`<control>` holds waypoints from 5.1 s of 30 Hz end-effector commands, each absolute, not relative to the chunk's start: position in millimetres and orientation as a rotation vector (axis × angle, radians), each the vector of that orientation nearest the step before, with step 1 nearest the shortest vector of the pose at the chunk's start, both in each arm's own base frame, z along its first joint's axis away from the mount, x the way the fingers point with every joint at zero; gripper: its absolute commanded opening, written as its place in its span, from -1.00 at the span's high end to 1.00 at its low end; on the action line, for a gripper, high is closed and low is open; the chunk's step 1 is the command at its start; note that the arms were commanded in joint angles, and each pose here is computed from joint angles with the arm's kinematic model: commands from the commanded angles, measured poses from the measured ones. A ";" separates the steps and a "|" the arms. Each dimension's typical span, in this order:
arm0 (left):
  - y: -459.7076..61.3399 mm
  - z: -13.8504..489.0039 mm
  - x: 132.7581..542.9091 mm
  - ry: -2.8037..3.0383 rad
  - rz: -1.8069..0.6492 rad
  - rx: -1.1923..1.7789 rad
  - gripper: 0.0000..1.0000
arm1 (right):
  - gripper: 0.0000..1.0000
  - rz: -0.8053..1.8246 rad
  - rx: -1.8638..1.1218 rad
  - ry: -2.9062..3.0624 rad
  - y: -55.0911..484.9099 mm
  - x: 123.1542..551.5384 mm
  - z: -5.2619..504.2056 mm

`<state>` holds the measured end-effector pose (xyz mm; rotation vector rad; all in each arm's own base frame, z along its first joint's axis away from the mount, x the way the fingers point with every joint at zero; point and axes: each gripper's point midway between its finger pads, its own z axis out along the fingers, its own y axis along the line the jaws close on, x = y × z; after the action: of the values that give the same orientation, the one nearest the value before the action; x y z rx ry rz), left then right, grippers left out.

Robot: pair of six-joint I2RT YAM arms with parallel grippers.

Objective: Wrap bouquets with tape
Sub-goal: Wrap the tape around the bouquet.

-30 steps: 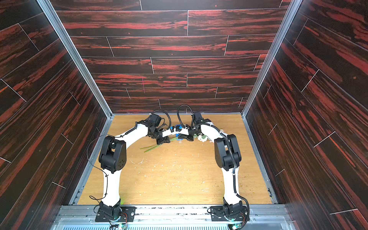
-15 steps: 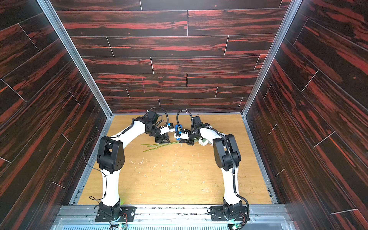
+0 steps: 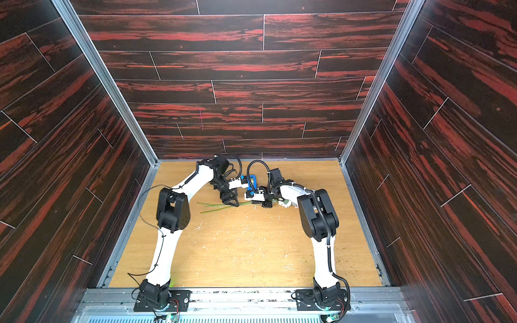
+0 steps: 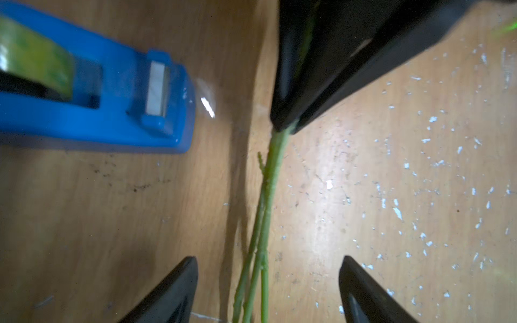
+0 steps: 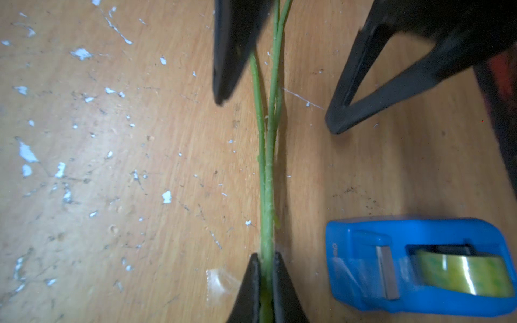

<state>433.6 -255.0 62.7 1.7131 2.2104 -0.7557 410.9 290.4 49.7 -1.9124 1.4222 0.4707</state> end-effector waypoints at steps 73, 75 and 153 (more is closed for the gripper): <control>-259.2 129.9 498.0 1.562 0.574 1.491 1.00 | -0.29 0.387 -1.609 1.678 240.5 405.6 218.8; -261.5 133.0 499.2 1.528 0.591 1.459 1.00 | -0.17 0.453 -1.611 1.749 243.2 409.2 215.8; -273.8 118.6 478.9 1.466 0.571 1.410 0.71 | 1.00 0.427 -1.850 1.984 268.8 475.0 79.7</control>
<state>484.8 -254.4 81.8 1.4776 1.5170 0.6593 456.7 272.7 77.7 -1.8790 2.0171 0.5141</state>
